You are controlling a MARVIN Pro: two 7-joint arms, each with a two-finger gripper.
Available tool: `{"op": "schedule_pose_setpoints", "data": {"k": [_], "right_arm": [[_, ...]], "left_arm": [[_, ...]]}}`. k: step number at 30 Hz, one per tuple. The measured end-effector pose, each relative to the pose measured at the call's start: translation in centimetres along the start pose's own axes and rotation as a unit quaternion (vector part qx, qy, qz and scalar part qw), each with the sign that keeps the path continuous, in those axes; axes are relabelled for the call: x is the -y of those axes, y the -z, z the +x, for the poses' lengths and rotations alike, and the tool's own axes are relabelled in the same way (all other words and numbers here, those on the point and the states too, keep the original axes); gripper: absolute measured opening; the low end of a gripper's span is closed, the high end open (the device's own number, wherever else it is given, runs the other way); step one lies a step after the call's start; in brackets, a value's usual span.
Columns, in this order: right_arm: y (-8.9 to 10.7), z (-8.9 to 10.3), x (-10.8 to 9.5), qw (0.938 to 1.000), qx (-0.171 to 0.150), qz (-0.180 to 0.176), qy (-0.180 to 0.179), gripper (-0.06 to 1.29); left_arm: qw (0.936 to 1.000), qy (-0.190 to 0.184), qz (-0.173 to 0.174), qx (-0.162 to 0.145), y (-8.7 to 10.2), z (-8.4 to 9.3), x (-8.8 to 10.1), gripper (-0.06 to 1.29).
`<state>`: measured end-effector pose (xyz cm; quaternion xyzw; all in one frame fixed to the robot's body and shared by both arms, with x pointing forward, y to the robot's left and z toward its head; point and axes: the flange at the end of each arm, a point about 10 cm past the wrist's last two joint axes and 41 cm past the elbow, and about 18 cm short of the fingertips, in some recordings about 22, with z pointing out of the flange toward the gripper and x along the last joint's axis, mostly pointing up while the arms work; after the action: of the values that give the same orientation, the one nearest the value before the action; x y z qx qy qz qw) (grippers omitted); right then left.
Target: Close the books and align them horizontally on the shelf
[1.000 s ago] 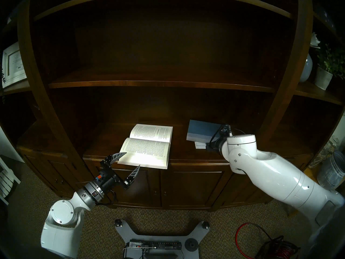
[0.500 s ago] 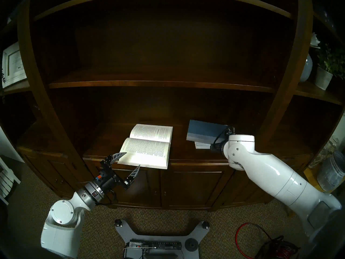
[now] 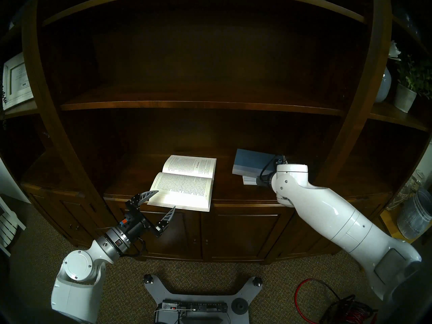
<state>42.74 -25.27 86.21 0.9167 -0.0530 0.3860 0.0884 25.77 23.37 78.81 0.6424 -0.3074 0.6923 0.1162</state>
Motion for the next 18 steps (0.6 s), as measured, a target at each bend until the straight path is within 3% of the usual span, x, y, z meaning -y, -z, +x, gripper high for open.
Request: {"op": "schedule_pose_setpoints", "data": {"k": [11, 18], "right_arm": [[-2.2, 0.9, -0.1, 0.9992, -0.015, -0.037, 0.005, 1.21], [-3.0, 1.4, -0.1, 0.9990, -0.024, -0.038, 0.006, 1.21]], "left_arm": [[1.0000, 0.000, 0.000, 0.000, 0.0, 0.0, 0.0, 1.23], [1.0000, 0.000, 0.000, 0.000, 0.0, 0.0, 0.0, 1.23]]}}
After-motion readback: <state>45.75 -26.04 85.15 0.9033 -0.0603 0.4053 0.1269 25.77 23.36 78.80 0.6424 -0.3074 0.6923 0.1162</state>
